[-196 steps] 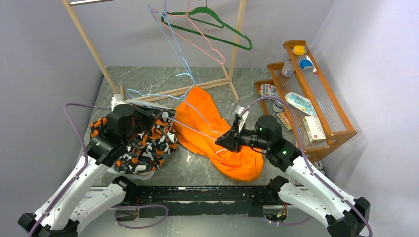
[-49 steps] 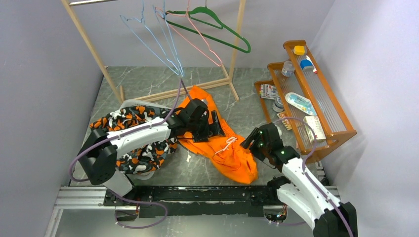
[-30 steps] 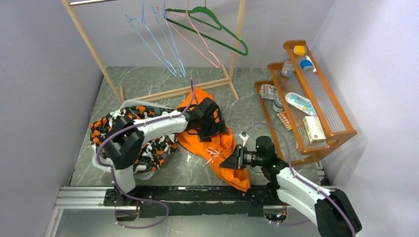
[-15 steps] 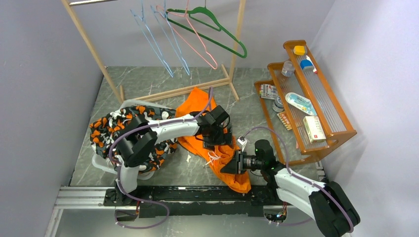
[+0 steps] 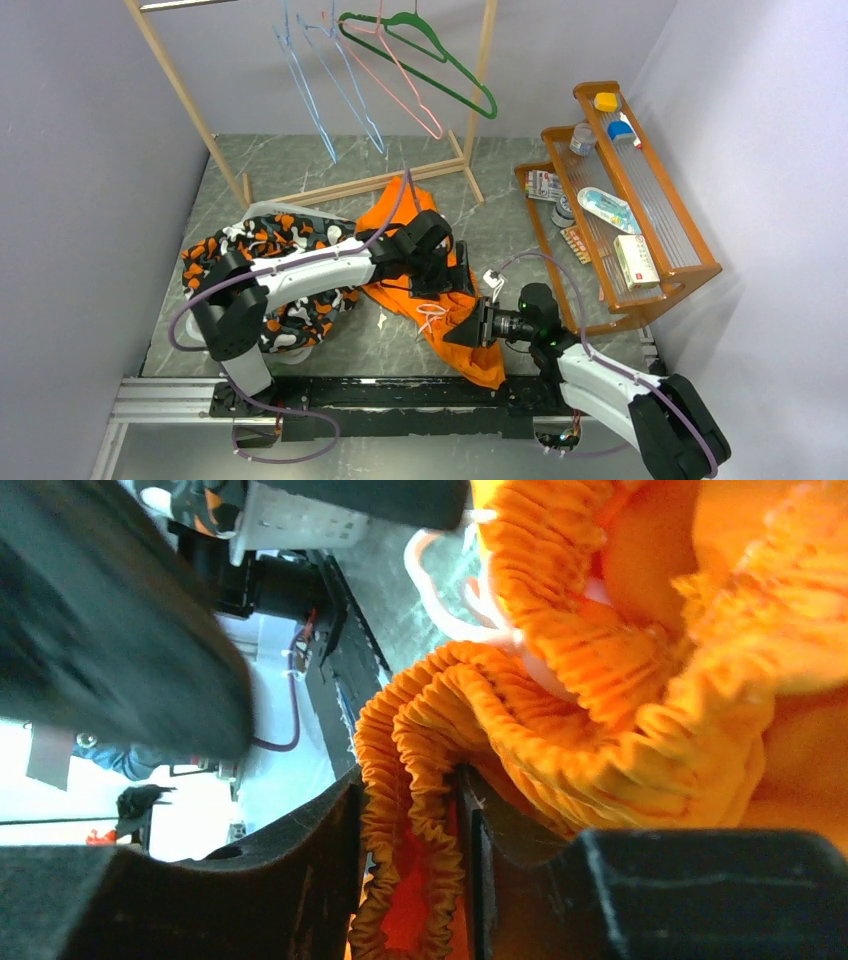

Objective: Remove the shorts from the hanger
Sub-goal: Pick up the shorts at the center of the board.

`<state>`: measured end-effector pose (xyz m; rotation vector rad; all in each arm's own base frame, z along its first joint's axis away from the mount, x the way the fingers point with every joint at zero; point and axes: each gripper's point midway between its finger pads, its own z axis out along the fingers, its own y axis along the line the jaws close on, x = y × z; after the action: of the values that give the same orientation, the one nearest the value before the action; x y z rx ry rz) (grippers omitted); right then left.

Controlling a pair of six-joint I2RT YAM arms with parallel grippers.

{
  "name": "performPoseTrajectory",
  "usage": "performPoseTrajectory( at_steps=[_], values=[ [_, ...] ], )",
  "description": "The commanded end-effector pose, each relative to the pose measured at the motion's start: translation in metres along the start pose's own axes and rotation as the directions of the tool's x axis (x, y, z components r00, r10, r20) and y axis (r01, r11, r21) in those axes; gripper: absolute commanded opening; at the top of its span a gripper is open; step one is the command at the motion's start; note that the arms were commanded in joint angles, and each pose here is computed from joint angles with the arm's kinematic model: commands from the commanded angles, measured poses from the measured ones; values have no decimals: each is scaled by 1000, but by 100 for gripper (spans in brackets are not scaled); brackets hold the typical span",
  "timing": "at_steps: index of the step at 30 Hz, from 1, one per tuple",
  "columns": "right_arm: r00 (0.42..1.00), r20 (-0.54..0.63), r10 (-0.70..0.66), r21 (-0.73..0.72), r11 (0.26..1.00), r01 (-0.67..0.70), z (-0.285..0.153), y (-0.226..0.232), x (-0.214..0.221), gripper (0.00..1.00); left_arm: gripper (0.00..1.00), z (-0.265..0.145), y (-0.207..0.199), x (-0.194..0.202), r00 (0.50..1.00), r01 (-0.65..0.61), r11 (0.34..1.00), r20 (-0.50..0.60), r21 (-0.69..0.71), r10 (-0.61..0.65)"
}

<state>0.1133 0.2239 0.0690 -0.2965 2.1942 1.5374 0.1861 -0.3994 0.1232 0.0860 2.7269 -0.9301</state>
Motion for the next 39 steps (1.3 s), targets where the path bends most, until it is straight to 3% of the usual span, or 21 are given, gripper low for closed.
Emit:
performPoseTrajectory(
  at_steps=[1,6,14,20,24,27,30,32,35,39],
  values=[
    [999,24,-27,-57,998,28,-3,5,7,41,94,19,-18,22,981,-138,989,-129,50,143],
    [999,19,-34,-91,995,36,-6,8,15,48,94,30,15,20,982,-146,975,-145,-167,123],
    [999,8,38,-37,999,-38,-7,1,17,61,92,37,29,29,983,-117,974,-165,-194,85],
    [987,146,70,107,991,-86,-11,-12,-8,66,88,41,30,37,988,-51,988,-154,-144,28],
    [965,263,-12,291,954,-67,-30,-21,-39,69,75,52,33,41,984,-42,990,-179,-134,18],
    [932,360,-30,413,901,-131,-49,-26,-62,74,60,58,39,43,984,-29,988,-180,-153,1],
    [910,410,-58,508,843,-175,-68,-28,-78,74,57,59,49,41,988,-29,980,-157,-196,-2],
    [883,466,-57,538,811,-232,-78,-30,-88,74,58,60,55,39,989,-38,974,-145,-221,6],
    [823,567,-45,564,749,-348,-95,-36,-101,74,76,65,44,45,981,-104,983,-178,-153,76],
    [748,657,-88,596,668,-445,-119,-43,-116,74,81,70,37,54,965,-195,966,-210,-172,158]
  ],
)
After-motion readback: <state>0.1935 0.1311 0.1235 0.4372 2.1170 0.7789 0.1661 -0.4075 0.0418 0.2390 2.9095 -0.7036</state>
